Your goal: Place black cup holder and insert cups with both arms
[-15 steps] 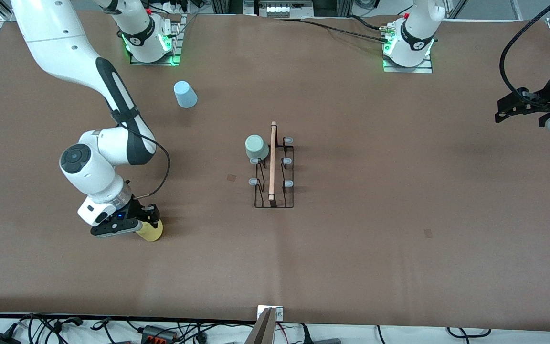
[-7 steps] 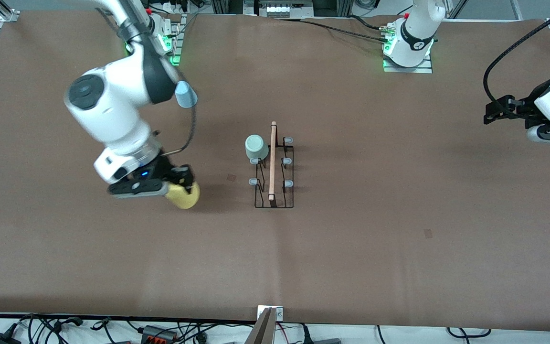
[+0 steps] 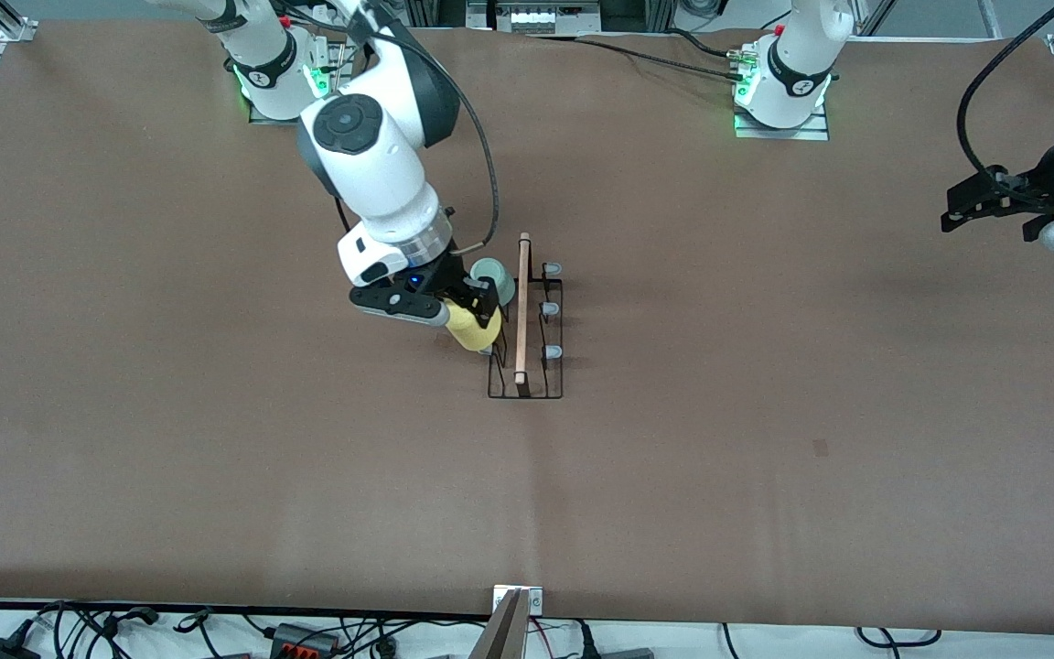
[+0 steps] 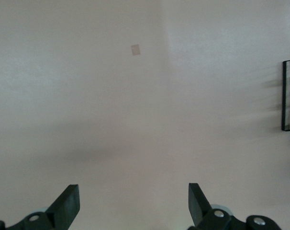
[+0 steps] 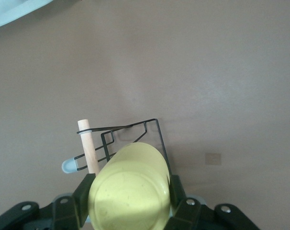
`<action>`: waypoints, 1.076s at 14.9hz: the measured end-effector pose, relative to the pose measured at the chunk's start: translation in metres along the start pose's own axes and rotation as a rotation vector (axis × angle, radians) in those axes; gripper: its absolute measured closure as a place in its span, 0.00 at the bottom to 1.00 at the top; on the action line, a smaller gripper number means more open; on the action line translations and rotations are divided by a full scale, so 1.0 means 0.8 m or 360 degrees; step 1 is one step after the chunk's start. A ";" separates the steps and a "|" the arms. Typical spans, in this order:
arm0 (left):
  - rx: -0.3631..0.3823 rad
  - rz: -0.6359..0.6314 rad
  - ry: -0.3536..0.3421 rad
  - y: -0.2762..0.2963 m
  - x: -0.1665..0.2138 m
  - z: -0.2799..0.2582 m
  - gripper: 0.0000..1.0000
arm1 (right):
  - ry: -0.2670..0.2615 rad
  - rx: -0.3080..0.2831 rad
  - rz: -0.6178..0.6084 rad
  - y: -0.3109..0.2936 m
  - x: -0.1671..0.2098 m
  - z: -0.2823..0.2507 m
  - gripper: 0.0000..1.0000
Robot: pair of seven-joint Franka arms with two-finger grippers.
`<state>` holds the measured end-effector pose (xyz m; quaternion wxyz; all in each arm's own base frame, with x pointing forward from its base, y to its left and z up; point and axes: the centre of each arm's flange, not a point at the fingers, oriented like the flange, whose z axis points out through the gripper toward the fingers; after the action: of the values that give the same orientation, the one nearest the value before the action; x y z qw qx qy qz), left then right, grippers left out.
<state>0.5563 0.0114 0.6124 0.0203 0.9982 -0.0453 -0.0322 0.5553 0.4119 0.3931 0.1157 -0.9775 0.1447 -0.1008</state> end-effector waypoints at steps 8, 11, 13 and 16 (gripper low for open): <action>-0.0003 -0.0011 0.0043 -0.005 0.003 -0.002 0.00 | 0.0031 0.0026 -0.0001 0.002 -0.001 0.053 0.33; -0.0003 -0.0010 0.0044 -0.005 0.003 -0.003 0.00 | 0.0052 0.0038 0.0009 0.005 0.005 0.058 0.20; -0.0003 -0.0010 0.0046 -0.004 0.004 -0.002 0.00 | 0.0087 0.0038 0.0046 0.017 0.032 0.042 0.01; -0.0003 -0.0009 0.0042 -0.004 0.005 0.000 0.00 | 0.0076 -0.0069 -0.0003 0.072 0.103 -0.038 0.00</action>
<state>0.5607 0.0146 0.6121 0.0218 0.9987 -0.0420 -0.0191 0.6105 0.3271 0.4209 0.0907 -0.9773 0.1485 -0.1211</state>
